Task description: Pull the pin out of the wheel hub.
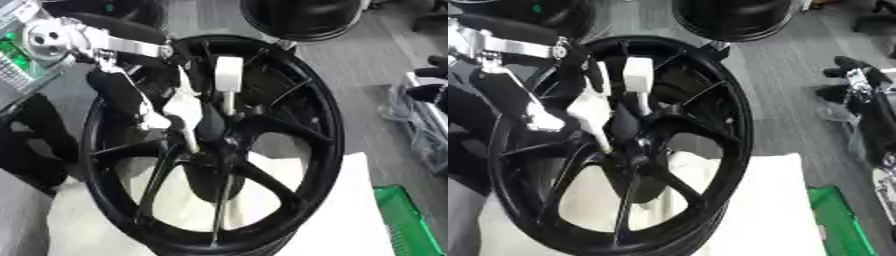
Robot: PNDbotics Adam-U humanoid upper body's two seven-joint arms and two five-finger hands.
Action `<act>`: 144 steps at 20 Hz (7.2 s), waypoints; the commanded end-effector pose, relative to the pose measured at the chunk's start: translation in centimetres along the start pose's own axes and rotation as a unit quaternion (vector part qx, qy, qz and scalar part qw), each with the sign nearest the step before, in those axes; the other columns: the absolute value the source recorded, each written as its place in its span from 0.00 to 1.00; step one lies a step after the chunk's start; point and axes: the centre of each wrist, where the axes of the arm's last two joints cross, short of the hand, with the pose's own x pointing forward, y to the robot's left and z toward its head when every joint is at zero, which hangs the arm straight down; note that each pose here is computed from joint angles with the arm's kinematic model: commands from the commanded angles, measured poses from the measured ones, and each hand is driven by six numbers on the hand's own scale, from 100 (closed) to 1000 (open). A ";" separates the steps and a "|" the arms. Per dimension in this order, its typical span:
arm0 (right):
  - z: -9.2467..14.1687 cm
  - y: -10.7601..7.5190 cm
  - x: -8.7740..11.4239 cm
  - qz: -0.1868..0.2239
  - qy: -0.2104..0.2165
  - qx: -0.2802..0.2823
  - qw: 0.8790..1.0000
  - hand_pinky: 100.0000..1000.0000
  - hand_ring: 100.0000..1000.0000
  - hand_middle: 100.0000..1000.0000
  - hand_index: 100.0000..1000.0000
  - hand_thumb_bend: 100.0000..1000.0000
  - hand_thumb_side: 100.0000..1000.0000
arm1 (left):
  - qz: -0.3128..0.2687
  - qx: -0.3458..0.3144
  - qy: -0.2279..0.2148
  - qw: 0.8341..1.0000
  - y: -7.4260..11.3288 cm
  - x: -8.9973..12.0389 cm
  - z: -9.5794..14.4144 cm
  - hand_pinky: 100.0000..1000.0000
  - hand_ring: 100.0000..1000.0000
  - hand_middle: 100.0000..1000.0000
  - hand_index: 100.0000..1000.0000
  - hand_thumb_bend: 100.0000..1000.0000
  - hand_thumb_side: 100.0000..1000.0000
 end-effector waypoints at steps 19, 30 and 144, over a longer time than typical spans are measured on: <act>-0.4 -0.3 0.8 0.011 -0.015 0.006 1.000 0.74 0.62 0.71 0.84 0.00 0.76 | -0.003 0.004 0.025 1.000 0.5 -1.0 0.0 0.73 0.80 0.83 0.79 0.24 0.25; -0.4 -0.3 0.8 0.010 -0.016 0.004 1.000 0.74 0.62 0.71 0.84 0.00 0.76 | 0.000 -0.001 0.028 1.000 0.2 -1.4 -0.2 0.69 0.76 0.80 0.79 0.23 0.25; -0.4 -1.2 1.2 0.005 -0.025 -0.027 0.999 0.74 0.62 0.71 0.84 0.00 0.75 | 0.206 0.395 0.354 0.822 -13.3 -17.4 16.3 0.62 0.67 0.71 0.77 0.09 0.35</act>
